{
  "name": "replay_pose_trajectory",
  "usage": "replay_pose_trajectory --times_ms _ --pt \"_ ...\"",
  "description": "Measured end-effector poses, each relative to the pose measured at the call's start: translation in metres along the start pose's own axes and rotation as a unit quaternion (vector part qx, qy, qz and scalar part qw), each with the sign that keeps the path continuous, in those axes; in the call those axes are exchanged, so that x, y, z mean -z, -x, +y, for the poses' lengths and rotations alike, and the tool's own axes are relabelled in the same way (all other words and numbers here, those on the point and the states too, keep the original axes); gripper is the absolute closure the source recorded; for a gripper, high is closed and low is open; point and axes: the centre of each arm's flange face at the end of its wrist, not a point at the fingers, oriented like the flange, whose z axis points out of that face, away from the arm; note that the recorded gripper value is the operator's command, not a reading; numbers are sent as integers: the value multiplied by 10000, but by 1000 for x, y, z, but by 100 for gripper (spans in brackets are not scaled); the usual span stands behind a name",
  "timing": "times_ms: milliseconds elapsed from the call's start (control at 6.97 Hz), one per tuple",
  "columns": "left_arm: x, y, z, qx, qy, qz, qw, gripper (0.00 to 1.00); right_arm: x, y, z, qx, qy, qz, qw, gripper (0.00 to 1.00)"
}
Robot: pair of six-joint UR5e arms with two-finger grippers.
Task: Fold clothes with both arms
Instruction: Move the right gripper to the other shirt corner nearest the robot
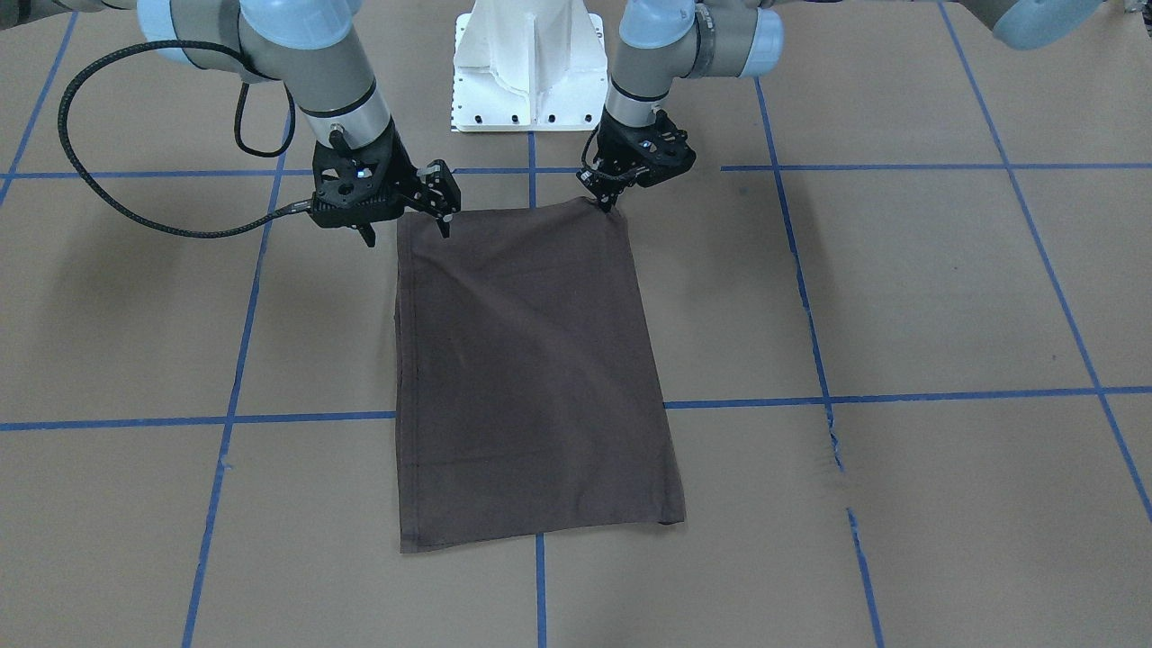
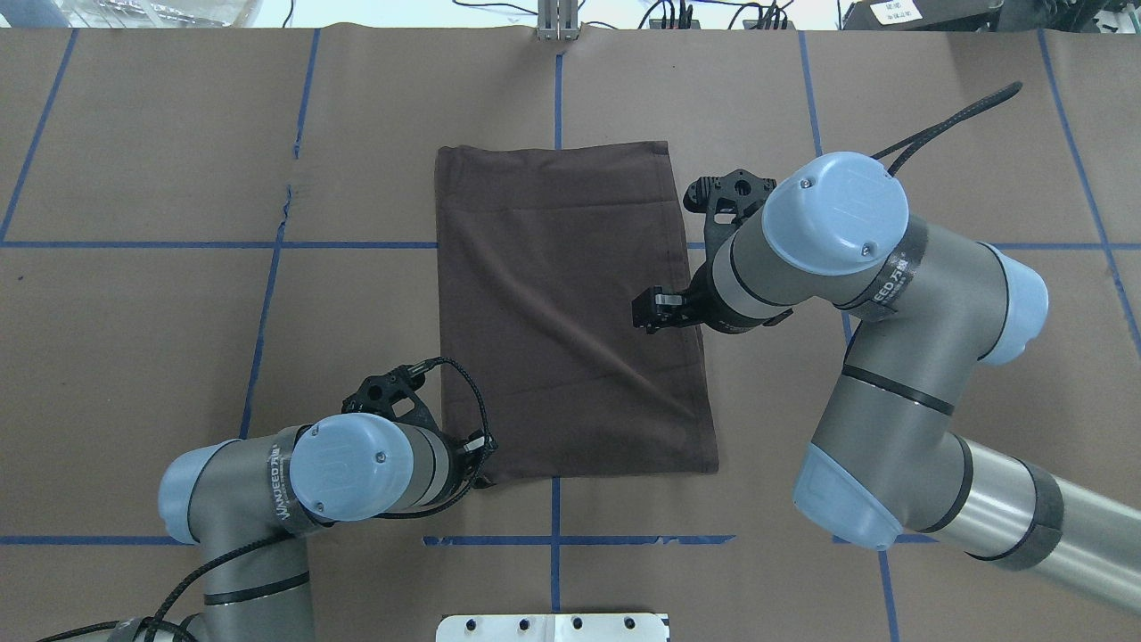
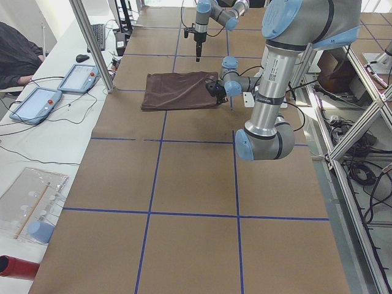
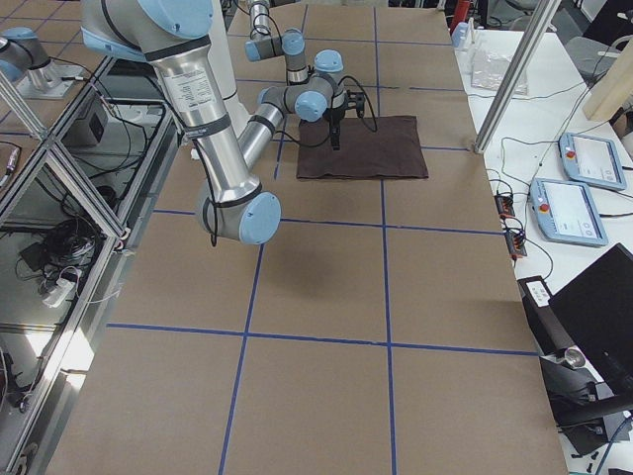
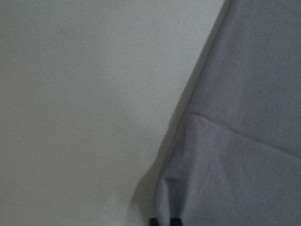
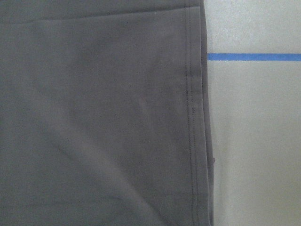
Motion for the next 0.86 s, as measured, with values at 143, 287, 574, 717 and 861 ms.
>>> replay_pose_trajectory --times_ms 143,287,574,717,861 --pt "9 -1 1 -98 3 -30 9999 100 -2 1 4 -148 28 -2 9999 0" --pt "17 -2 2 -310 2 -60 9995 100 -6 8 17 -556 106 -19 9984 0" --pt "21 -1 1 -610 -12 -91 9981 100 -22 31 61 -1771 259 4 9838 0" --pt "21 0 0 -650 -17 -101 9978 100 -34 42 87 -2205 264 68 9750 0" --pt "20 0 -1 -664 -21 -109 9977 100 -47 49 110 -2537 249 163 9668 0"
